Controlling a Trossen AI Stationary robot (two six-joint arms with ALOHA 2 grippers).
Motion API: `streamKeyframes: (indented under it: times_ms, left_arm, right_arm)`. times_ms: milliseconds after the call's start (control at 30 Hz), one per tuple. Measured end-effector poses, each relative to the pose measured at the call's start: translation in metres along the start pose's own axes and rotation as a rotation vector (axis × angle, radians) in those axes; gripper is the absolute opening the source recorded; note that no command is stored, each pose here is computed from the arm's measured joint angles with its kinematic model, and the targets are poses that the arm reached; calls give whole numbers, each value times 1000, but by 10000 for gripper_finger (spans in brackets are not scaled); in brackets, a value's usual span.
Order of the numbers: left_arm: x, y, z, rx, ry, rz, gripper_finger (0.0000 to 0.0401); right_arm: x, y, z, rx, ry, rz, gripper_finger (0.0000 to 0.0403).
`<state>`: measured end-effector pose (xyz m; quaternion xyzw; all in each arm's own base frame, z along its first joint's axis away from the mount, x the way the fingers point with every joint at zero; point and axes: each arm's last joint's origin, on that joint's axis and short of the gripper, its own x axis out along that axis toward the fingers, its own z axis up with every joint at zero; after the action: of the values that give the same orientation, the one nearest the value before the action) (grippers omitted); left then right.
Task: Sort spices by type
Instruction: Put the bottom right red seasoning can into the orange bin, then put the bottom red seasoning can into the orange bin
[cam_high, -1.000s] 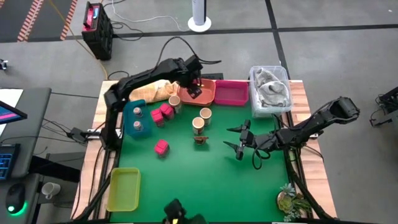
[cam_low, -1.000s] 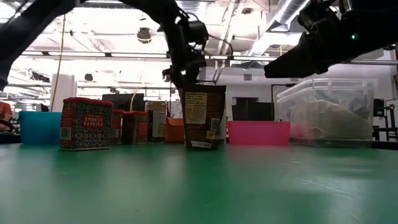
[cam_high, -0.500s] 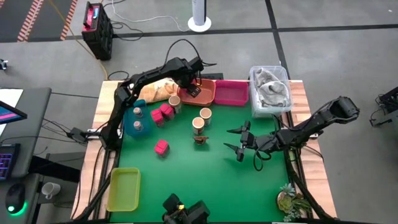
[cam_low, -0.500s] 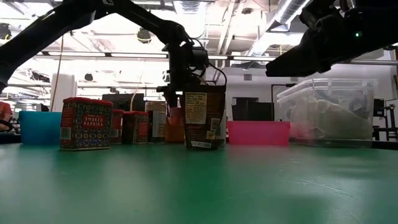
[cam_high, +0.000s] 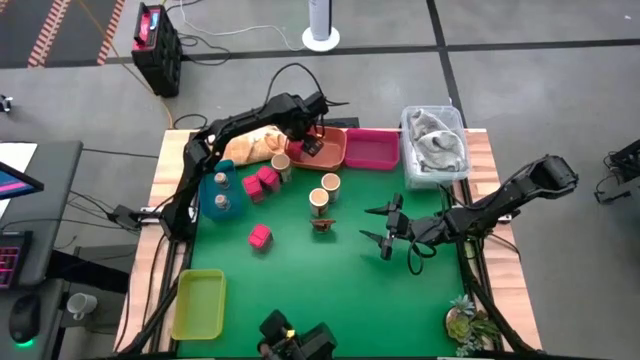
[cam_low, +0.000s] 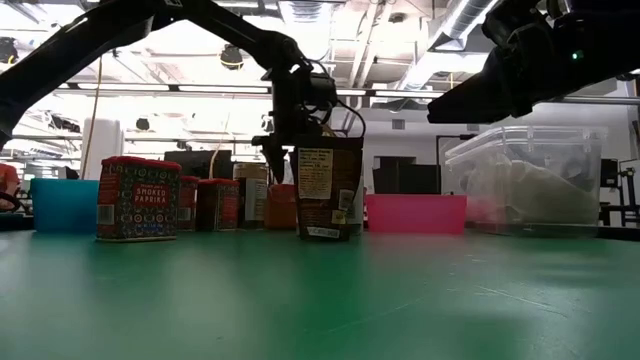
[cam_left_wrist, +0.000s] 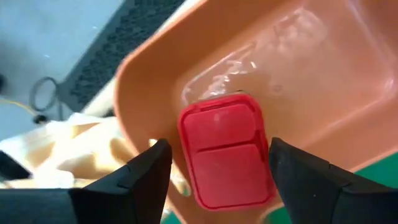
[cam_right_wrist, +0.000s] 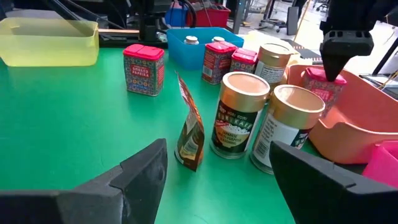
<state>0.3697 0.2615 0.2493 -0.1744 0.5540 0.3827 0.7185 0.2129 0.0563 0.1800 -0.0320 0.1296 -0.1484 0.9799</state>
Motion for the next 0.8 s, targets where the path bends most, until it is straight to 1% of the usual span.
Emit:
streamKeyframes:
  times_ms: [100, 167, 267, 367, 500, 567, 700, 800]
  left_arm:
    - [-6, 1, 3, 50, -25, 27, 257]
    - [-17, 2, 9, 76, -61, 34, 257]
    - [-46, -1, 14, 131, -104, 24, 257]
    - [-83, -12, 7, 202, -85, 13, 257]
    - [-114, -37, -28, 313, -11, 27, 254]
    - [-125, -47, -46, 336, 16, 25, 254]
    - [-135, -65, -81, 368, 33, 27, 254]
    - [-137, -69, -110, 422, 72, 36, 254]
  right_arm:
    - [0, 0, 0, 0, 0, 0, 309]
    - [0, 0, 0, 0, 0, 0, 309]
    - [0, 0, 0, 0, 0, 0, 309]
    - [0, 0, 0, 2, 1, 1, 309]
    - [-1, 1, -1, -2, 10, 5, 309]
    - [-1, 2, -2, 2, 18, 9, 309]
    - [-3, 4, -3, 5, 19, 19, 309]
    - [-5, 8, -3, 2, 15, 39, 309]
